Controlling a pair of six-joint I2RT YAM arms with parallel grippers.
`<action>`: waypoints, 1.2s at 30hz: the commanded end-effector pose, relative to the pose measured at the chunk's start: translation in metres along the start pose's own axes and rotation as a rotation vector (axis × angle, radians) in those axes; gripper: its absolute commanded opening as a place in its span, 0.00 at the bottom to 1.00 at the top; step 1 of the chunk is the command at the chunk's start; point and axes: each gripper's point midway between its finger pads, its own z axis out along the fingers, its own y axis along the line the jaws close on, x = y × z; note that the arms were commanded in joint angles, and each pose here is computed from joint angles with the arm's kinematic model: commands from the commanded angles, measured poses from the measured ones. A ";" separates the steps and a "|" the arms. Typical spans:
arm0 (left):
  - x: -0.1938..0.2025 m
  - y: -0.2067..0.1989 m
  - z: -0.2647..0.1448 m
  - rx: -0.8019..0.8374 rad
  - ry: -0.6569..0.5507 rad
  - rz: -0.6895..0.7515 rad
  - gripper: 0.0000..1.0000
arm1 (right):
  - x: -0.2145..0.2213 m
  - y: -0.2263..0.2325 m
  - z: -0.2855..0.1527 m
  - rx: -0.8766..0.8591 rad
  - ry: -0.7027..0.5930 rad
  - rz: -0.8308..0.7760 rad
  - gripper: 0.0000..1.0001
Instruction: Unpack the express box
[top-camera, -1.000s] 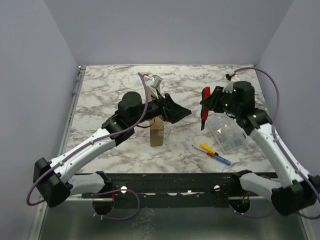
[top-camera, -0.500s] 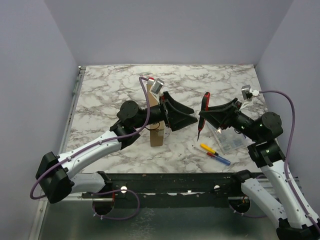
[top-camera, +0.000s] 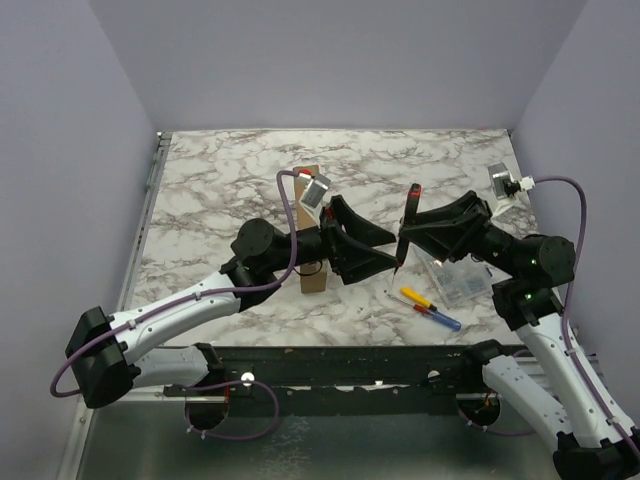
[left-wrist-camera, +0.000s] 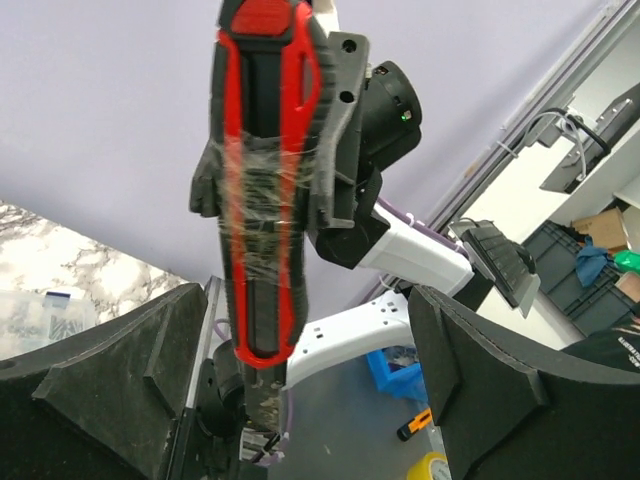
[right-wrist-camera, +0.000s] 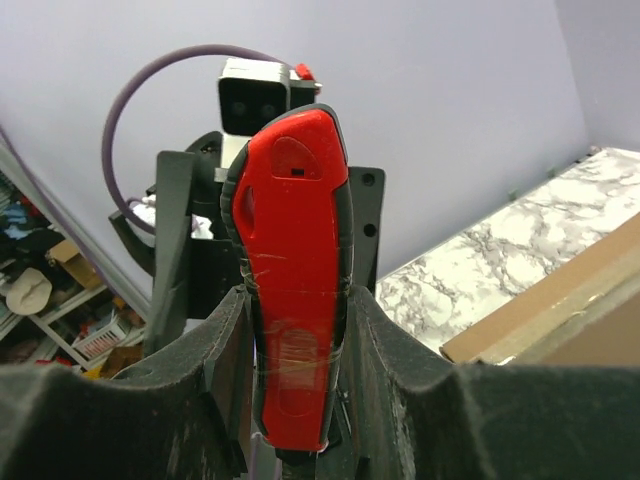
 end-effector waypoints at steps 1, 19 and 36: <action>0.001 0.006 0.013 -0.021 -0.033 -0.007 0.90 | -0.009 0.028 -0.001 -0.098 -0.009 -0.031 0.01; -0.006 0.047 0.036 -0.208 -0.094 0.121 0.07 | -0.001 -0.015 -0.020 0.229 -0.012 0.017 0.26; -0.030 0.166 0.023 -0.838 -0.050 0.429 0.00 | -0.013 -0.101 -0.075 1.047 0.089 0.242 1.00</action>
